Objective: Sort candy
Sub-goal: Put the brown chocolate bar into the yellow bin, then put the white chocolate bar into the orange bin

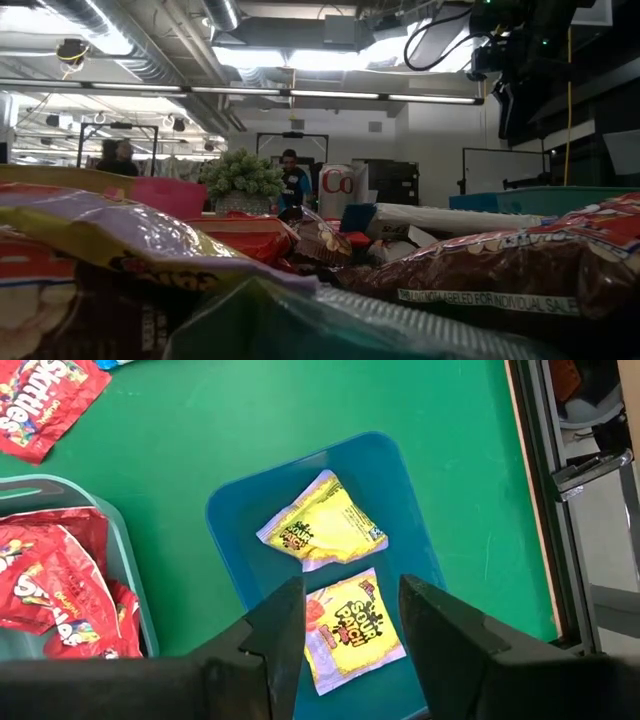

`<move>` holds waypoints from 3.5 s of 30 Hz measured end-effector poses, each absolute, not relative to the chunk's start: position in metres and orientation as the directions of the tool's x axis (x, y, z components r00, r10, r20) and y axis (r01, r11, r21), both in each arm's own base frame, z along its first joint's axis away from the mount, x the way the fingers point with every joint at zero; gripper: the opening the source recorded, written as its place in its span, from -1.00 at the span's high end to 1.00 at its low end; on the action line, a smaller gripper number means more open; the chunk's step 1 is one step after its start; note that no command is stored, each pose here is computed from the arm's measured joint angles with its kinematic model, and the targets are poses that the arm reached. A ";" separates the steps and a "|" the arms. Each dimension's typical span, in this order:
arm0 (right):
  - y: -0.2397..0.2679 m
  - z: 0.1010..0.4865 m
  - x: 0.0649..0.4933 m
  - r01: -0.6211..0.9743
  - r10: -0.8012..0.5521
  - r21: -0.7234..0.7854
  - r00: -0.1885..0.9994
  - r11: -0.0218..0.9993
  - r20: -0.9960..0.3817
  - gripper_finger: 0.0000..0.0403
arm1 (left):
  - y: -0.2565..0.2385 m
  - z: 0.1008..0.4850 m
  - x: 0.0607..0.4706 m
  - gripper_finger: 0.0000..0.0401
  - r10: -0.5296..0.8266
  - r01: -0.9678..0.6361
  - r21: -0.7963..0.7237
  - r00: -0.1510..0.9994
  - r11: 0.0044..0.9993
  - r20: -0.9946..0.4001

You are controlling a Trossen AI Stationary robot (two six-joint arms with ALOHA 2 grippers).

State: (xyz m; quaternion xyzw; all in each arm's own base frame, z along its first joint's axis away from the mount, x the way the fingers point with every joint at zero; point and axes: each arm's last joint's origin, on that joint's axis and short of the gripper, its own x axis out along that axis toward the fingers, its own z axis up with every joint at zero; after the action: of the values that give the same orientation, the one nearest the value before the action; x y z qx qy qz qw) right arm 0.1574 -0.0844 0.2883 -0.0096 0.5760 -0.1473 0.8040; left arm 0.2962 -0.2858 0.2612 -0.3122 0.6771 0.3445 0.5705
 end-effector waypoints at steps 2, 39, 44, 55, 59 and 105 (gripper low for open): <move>-0.084 0.288 0.158 0.225 -0.247 -0.184 0.296 0.957 -0.923 0.20 | -0.293 0.257 0.288 0.73 -0.032 -0.855 0.144 -0.183 0.498 -0.983; -0.081 0.294 0.171 0.046 -0.007 0.020 0.527 0.999 -0.850 0.20 | -0.278 0.192 0.265 0.29 0.277 -0.951 0.288 -0.249 0.111 -0.928; -0.080 0.295 0.172 0.016 0.032 0.049 0.546 0.999 -0.837 0.20 | -0.273 0.204 0.279 0.30 0.389 -0.980 0.137 -0.070 0.147 -0.918; -0.077 0.296 0.174 -0.050 0.131 0.126 0.588 0.991 -0.798 0.20 | -0.212 0.223 0.343 0.30 0.545 -0.889 0.131 0.148 0.439 -0.825; -0.079 0.298 0.176 -0.048 0.118 0.112 0.614 0.993 -0.780 0.20 | -0.172 0.225 0.372 0.30 0.541 -0.778 0.241 0.147 0.580 -0.828; -0.081 0.301 0.181 0.049 0.075 0.141 0.654 0.989 -0.752 0.20 | -0.011 0.288 0.259 0.30 0.365 -0.448 0.071 0.615 0.891 -0.699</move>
State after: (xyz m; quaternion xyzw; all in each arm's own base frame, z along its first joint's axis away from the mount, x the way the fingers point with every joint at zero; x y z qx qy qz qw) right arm 0.1806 -0.0814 0.3013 0.0744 0.4157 0.0071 0.9064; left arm 0.2592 -0.0111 0.2884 -0.0552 0.3760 0.2265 0.8968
